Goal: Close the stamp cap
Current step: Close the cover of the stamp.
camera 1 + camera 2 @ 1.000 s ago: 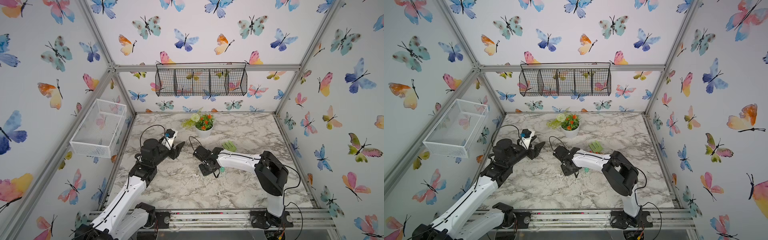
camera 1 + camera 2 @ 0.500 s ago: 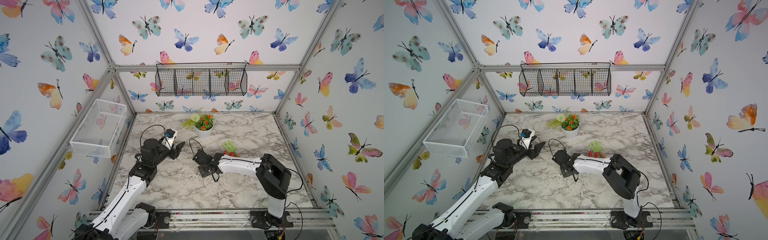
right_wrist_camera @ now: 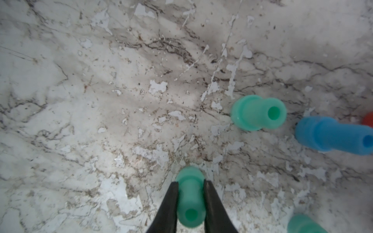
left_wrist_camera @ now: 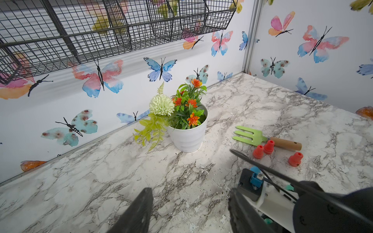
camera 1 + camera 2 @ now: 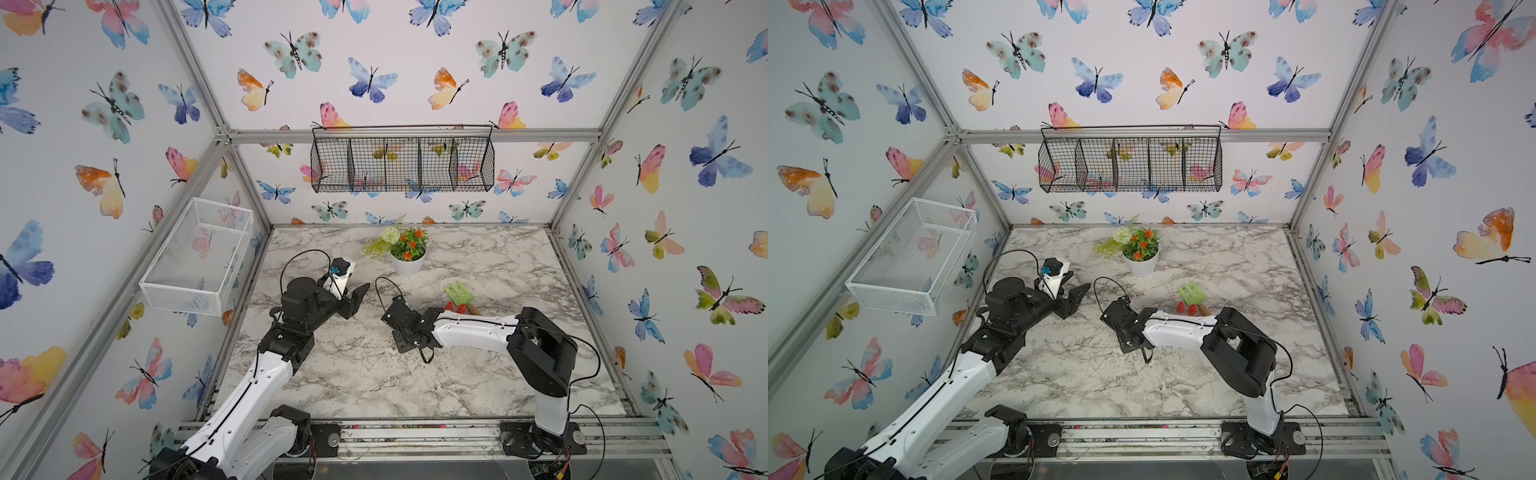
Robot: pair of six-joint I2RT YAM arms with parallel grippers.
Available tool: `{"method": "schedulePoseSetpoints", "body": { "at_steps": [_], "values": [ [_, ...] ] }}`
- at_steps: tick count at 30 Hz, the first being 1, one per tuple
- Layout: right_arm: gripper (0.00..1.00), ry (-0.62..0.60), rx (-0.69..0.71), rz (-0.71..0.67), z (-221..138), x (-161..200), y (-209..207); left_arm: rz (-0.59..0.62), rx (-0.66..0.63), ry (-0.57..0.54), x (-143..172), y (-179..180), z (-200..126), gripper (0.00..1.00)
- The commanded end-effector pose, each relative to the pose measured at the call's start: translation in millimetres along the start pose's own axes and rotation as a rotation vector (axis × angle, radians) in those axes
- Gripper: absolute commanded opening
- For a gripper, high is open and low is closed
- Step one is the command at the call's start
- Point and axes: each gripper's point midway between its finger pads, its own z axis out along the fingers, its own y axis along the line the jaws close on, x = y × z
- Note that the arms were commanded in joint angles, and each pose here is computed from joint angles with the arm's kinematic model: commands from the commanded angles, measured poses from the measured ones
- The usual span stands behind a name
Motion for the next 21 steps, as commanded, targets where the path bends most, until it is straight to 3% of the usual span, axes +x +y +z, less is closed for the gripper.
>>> {"method": "schedulePoseSetpoints", "body": {
  "at_steps": [1, 12, 16, 20, 21],
  "values": [
    [0.31, 0.244, 0.047, -0.067, 22.7, 61.6, -11.6, 0.003, -0.008, -0.022, -10.1, 2.5, -3.0, 0.62],
    [0.46, 0.128, -0.016, -0.05, -5.5, 12.2, 8.3, 0.001, -0.012, -0.011, -6.5, 3.6, -0.8, 0.62],
    [0.57, 0.055, -0.018, -0.042, -32.0, -15.1, 6.2, -0.01, -0.014, -0.005, -4.7, 4.7, 1.8, 0.63],
    [0.65, -0.035, -0.027, -0.017, -63.5, -47.0, -5.4, -0.048, -0.046, 0.013, -0.1, 11.6, 6.9, 0.71],
    [0.67, -0.055, -0.027, -0.007, -69.7, -53.7, -10.4, -0.058, -0.059, 0.02, 2.1, 14.1, 8.3, 0.8]
  ]
}}
